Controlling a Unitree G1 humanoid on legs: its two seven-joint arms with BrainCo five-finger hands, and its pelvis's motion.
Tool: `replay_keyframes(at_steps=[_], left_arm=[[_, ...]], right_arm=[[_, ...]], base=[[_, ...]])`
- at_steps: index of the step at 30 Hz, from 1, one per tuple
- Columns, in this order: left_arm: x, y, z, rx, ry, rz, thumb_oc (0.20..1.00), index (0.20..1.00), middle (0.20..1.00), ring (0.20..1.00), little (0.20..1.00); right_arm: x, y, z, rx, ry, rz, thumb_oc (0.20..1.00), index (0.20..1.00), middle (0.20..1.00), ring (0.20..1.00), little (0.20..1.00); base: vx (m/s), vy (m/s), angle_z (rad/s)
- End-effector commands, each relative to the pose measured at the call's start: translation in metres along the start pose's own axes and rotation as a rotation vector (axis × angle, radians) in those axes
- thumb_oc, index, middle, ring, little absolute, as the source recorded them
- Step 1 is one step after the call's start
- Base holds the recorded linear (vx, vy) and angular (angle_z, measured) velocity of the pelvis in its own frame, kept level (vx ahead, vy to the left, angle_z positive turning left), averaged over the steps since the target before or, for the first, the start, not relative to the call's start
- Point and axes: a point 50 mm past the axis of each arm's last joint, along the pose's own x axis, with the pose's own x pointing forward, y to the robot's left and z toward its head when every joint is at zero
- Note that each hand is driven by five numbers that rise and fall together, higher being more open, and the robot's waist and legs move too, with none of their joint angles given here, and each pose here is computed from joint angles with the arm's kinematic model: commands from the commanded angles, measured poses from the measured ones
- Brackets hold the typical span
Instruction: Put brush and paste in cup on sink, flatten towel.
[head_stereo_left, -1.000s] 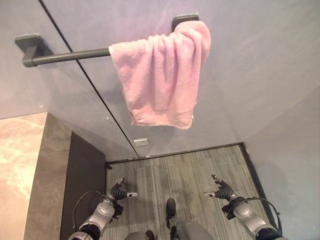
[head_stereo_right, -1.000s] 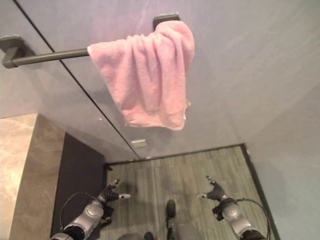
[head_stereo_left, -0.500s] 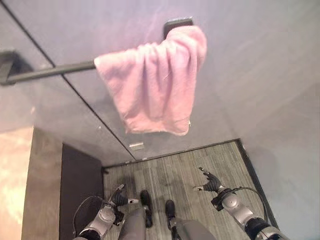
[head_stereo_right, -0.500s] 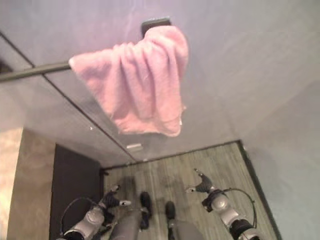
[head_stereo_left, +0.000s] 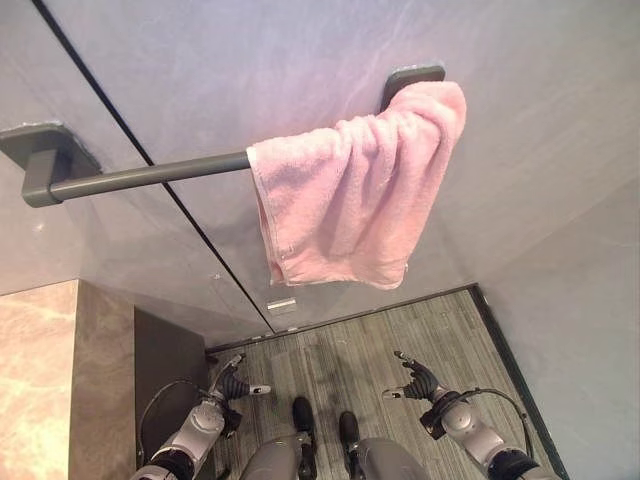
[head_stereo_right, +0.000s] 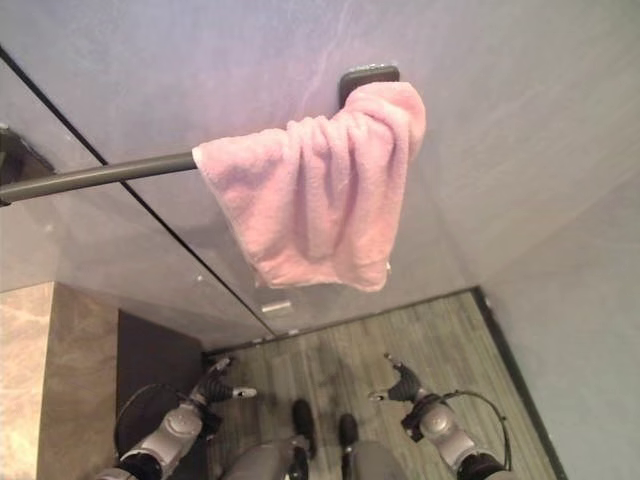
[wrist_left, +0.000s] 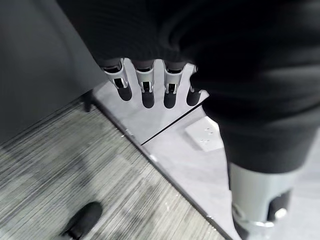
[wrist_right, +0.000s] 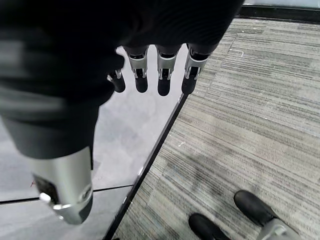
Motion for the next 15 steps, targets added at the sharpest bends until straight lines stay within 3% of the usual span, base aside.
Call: replay_keyframes(at_steps=[1,15], left_arm=[[0.000,0.006,0.006,0.054,-0.049,0.016,1.000,1.000,1.000,1.000,1.000],[-0.003,0.006,0.002,0.018,-0.049,0.026,1.000,1.000,1.000,1.000,1.000]], right_arm=[[-0.002,0.003,0.006,0.019,-0.049,-0.022,1.000,1.000,1.000,1.000,1.000],[-0.012,-0.013,-0.012,0.128,-0.004,-0.099,1.000,1.000,1.000,1.000,1.000]], base=[[-0.01,-0.034,0.01],[0.02,-0.075,0.15]])
